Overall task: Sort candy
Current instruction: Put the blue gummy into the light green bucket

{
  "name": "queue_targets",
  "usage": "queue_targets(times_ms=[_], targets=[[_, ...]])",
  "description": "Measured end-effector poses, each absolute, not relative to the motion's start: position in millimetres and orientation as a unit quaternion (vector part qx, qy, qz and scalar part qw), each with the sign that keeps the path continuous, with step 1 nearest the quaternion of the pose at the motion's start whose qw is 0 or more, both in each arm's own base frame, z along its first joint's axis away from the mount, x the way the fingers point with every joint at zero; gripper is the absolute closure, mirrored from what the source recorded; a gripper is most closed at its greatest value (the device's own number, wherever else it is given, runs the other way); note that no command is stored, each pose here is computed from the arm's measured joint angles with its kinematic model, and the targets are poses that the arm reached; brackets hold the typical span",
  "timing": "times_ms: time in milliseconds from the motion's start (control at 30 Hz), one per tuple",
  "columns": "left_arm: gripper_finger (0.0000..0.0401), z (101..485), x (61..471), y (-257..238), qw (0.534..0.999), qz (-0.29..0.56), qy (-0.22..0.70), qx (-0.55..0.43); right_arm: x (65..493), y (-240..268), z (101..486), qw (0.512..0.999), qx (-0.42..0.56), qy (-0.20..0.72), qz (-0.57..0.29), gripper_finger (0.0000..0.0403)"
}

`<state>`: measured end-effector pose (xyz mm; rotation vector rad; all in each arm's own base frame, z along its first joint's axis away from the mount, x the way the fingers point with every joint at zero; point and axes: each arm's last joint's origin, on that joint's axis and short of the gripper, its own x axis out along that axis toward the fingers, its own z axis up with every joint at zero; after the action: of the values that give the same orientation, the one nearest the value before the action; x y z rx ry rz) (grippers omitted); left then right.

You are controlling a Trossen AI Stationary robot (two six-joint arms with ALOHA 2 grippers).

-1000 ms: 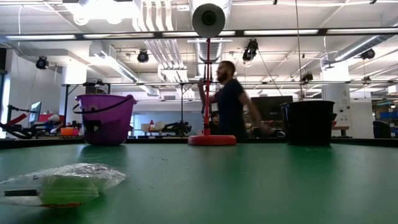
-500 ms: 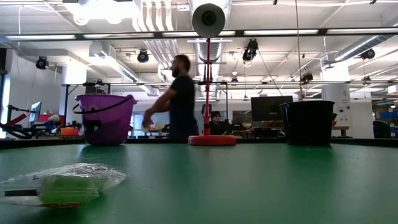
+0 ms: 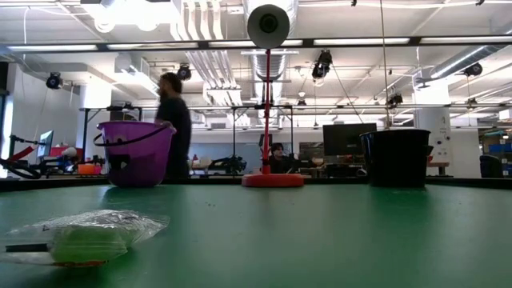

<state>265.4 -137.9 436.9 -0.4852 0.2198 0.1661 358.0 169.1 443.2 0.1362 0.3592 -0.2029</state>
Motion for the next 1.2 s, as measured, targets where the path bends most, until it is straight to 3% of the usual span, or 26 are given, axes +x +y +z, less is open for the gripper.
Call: queue_targets(times_ms=[200,500,700,933,1200], targets=[[0.0300,436.7,268.6,-131.9,0.962,0.089,0.108,-0.236,358.9,167.0,443.1,0.976,0.068,0.178,-0.104,0.0392],[0.0392,436.6,269.2,-132.1,0.970,0.068,0.118,-0.203,358.9,167.2,442.3,0.976,0.069,0.180,-0.105,0.0392],[0.0394,436.2,269.1,-132.3,0.974,0.060,0.123,-0.181,359.5,167.4,441.9,0.975,0.080,0.183,-0.097,0.0384],[0.0399,431.8,267.7,-131.6,0.973,0.065,0.144,-0.169,361.5,164.4,441.0,0.975,0.082,0.188,-0.089,0.0339],[0.0400,411.7,248.8,-128.6,0.939,0.044,0.285,-0.187,354.5,165.9,438.5,0.971,0.064,0.214,-0.087,0.0294]])
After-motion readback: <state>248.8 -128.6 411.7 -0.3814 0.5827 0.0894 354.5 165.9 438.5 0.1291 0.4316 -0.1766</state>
